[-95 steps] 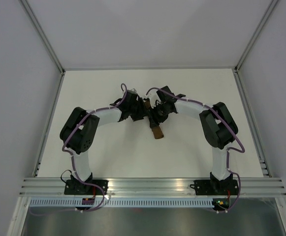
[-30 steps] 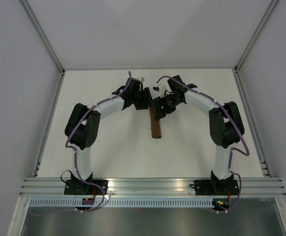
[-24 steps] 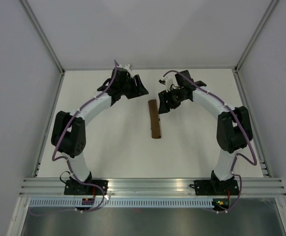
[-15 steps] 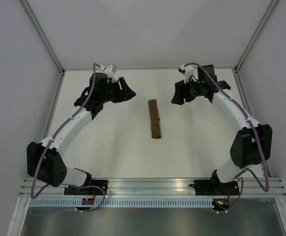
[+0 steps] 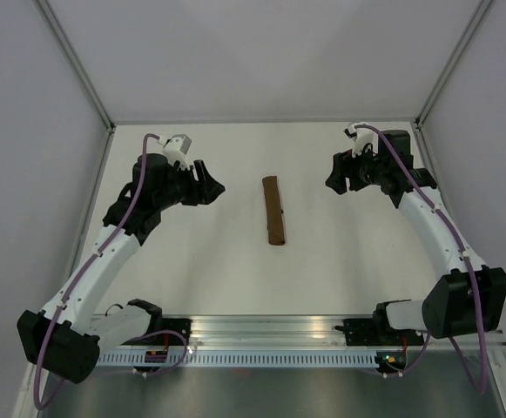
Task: Fold the napkin, place the utensils inside, and roll it up
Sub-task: Reset both arms
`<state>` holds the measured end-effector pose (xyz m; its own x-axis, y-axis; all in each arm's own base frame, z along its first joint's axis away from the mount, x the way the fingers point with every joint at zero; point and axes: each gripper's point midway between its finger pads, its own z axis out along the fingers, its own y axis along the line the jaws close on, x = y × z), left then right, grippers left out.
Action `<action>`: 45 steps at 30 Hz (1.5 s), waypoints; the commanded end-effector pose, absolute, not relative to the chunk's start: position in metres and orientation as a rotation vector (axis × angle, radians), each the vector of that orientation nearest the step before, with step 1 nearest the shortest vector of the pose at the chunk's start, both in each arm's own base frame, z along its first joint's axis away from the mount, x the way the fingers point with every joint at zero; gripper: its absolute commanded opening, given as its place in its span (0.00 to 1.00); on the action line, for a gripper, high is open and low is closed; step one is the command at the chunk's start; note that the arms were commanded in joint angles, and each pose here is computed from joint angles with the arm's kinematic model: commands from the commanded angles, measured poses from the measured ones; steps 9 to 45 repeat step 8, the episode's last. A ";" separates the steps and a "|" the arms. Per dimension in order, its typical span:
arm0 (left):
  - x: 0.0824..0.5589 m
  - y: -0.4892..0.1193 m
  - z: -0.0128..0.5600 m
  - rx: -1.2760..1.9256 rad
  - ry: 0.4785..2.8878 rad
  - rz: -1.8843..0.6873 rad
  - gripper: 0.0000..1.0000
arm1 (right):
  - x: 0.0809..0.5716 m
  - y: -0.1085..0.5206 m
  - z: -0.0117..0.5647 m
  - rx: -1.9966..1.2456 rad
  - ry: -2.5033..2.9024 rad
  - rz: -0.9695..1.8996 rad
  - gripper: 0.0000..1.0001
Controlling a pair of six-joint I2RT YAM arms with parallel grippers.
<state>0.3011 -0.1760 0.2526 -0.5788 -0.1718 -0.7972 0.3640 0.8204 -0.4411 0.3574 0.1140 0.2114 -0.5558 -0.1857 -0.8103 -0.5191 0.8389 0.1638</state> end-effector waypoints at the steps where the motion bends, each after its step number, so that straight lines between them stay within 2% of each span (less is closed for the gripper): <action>1: 0.296 -0.172 0.252 0.189 2.071 -0.697 0.65 | 0.366 0.104 0.222 -0.471 2.108 0.439 0.73; 7: 0.294 -0.173 0.250 0.198 2.077 -0.707 0.65 | 0.364 0.102 0.226 -0.466 2.090 0.431 0.73; 8: 0.293 -0.173 0.252 0.198 2.071 -0.708 0.65 | 0.366 0.101 0.229 -0.461 2.075 0.427 0.76; 45: 0.293 -0.173 0.252 0.198 2.071 -0.708 0.65 | 0.366 0.101 0.229 -0.461 2.075 0.427 0.76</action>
